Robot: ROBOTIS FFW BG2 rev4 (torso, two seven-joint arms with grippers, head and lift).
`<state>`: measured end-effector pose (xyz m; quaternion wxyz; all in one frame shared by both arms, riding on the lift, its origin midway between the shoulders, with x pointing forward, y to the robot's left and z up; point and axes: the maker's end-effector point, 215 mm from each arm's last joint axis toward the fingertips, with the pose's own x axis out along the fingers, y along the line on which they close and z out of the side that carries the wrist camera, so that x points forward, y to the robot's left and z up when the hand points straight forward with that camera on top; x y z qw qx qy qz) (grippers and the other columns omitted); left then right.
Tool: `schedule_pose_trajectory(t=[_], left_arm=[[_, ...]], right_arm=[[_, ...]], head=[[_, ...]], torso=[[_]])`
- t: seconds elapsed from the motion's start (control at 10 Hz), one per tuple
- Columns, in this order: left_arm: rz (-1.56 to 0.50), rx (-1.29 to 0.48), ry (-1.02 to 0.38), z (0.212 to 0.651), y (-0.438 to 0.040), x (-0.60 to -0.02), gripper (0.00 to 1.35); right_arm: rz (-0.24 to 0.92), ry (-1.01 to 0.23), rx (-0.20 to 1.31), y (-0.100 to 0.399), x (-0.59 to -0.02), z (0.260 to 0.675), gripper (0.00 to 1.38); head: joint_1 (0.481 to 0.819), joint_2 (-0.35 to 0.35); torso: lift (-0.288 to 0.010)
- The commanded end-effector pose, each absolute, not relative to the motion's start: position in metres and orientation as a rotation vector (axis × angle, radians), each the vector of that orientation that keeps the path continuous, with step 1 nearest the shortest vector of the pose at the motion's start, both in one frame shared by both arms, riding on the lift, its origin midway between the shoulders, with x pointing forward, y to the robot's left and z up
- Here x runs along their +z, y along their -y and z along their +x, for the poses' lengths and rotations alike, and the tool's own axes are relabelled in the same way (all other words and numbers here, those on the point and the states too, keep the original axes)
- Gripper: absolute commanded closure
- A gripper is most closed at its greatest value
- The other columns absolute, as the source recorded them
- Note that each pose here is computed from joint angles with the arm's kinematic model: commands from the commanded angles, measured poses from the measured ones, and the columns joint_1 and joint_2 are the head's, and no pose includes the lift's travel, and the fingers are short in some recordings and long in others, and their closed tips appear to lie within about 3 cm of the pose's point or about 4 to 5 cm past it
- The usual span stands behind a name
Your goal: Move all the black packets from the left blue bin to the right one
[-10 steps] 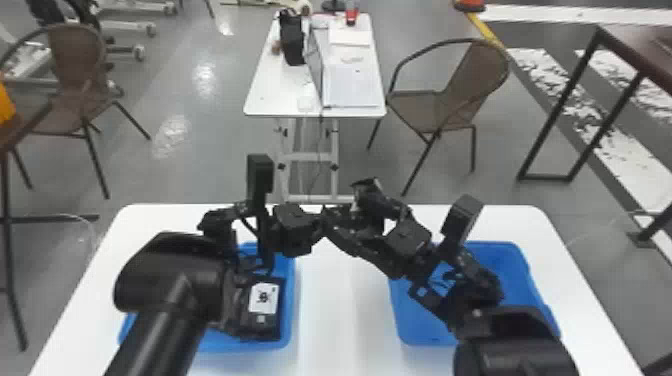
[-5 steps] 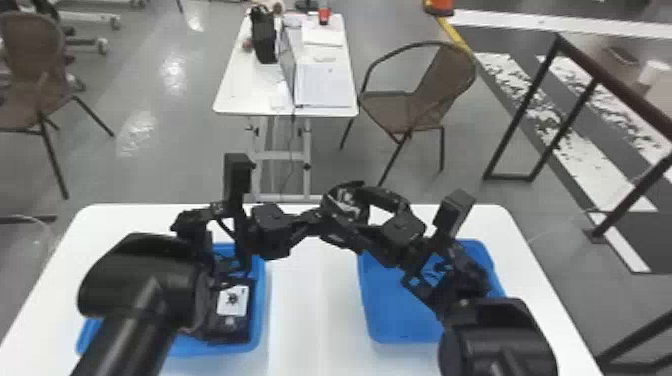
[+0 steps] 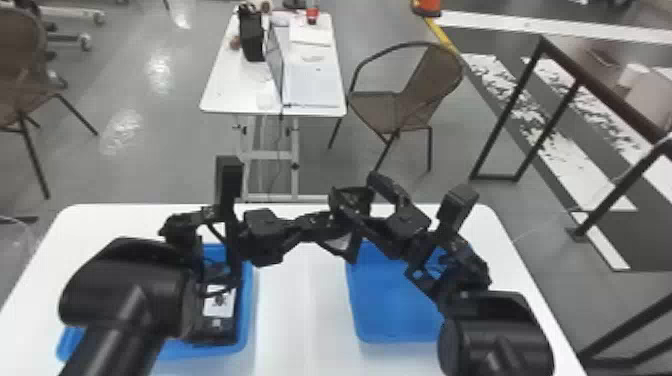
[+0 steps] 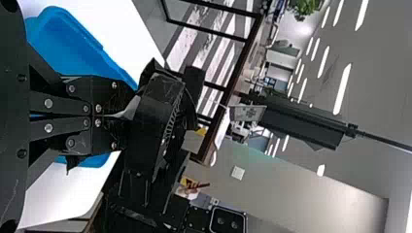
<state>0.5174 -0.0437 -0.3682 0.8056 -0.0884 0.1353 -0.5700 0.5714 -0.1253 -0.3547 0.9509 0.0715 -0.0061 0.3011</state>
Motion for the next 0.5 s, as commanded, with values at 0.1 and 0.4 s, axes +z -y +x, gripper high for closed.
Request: schedule_pose_trajectory(t=[0.1, 0.4], left_arm=[[-0.192, -1.201, -0.292, 0.516, 0.032, -0.37, 1.21], [-0.184, -1.189, -0.273, 0.522, 0.029, -0.365, 1.21]], right_arm=[[0.168, 0.003, 0.581, 0.147, -0.355, 0.575, 0.2], [0.304, -0.056, 0.632, 0.119, -0.375, 0.565, 0.78]], head=[[0.695, -0.173], [0.695, -0.17]], torso=[[0.0], [0.0]])
